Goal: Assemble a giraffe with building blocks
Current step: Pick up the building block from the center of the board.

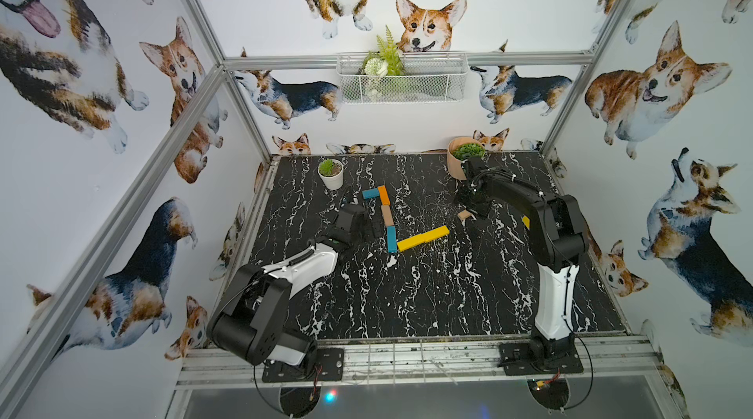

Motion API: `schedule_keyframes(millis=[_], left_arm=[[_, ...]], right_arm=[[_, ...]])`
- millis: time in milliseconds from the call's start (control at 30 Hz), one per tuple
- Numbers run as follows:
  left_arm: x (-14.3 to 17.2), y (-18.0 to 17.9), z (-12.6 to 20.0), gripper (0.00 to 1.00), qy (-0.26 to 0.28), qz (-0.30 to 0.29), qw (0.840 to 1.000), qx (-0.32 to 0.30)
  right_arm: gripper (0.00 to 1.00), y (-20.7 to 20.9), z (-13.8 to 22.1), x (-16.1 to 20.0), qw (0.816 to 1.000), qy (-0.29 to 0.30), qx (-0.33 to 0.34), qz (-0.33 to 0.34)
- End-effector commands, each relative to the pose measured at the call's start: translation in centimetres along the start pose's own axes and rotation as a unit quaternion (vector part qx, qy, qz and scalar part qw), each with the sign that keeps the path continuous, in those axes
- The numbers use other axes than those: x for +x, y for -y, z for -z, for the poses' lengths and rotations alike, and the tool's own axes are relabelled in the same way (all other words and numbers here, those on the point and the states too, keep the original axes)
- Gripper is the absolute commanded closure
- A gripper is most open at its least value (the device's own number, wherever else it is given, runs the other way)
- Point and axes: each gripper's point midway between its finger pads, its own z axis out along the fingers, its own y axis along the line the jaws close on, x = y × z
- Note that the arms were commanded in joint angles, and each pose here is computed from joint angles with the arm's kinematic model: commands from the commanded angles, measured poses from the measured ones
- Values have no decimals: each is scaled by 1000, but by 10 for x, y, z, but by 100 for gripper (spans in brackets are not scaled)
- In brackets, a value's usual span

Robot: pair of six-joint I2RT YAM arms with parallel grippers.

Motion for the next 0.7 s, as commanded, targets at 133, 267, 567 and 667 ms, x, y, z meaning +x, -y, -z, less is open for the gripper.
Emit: schedule_keyframes(millis=[133, 267, 567, 667], left_arm=[[-8, 5, 2, 0, 18, 2, 1000, 14], [-5, 9, 0, 0, 11, 3, 1000, 22], [-3, 13, -1, 0, 5, 3, 1000, 29], [-2, 14, -2, 0, 0, 1, 999, 33]], right_arm=[[29, 6, -21, 0, 998, 3, 60, -8], [36, 6, -24, 3, 998, 1, 67, -5], [71, 9, -22, 19, 998, -6, 68, 5], [73, 12, -23, 25, 998, -8, 69, 8]])
